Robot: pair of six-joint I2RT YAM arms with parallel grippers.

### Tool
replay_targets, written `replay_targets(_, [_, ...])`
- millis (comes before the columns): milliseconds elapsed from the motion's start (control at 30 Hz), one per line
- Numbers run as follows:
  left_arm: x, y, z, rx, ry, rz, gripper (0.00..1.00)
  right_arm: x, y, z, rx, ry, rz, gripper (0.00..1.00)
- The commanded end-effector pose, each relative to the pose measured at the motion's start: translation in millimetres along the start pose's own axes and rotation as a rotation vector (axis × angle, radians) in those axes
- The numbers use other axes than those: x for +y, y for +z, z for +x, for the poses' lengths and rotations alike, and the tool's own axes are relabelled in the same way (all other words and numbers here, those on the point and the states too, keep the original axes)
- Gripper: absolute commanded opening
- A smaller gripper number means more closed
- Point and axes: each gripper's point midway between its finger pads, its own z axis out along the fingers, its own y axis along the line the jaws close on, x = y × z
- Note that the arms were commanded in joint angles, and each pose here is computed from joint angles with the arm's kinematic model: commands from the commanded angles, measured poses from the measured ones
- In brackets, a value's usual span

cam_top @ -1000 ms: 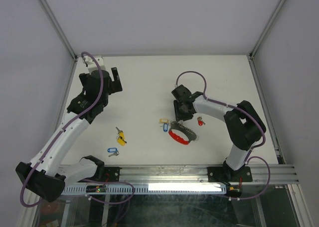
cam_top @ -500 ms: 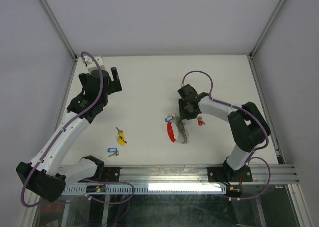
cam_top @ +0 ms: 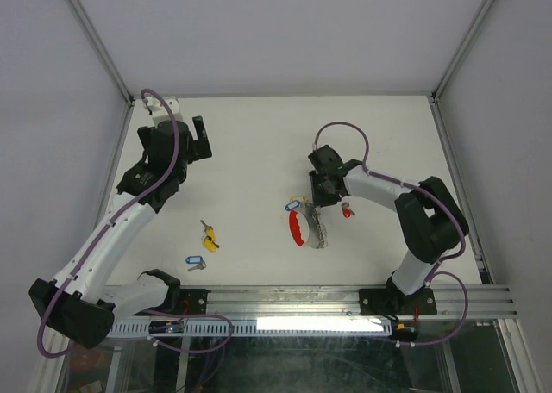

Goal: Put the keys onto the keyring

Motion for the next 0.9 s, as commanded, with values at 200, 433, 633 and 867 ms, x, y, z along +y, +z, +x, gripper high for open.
replay_targets(200, [-2.3,1.1,-10.4,-0.036,-0.013,0.022,0.99,34.2,-21.9,-22.3,-0.103,-0.060,-0.212,0.15])
replay_targets(433, [-2.5,2.0,-9.7,-0.034,-0.009,0.025,0.99,57.4,-35.2,-25.6,-0.134,-0.108,-0.356,0.14])
replay_targets(633, [-2.4,2.2,-9.0,-0.033,-0.007,0.025,0.99,18.9,-36.5,-36.9,-0.203,-0.024,-0.135,0.19])
replay_targets(867, [-2.0,2.2,-8.4,-0.032,-0.005,0.025,0.99,-13.6,-26.6,-16.1,-0.107,0.067,-0.034,0.23])
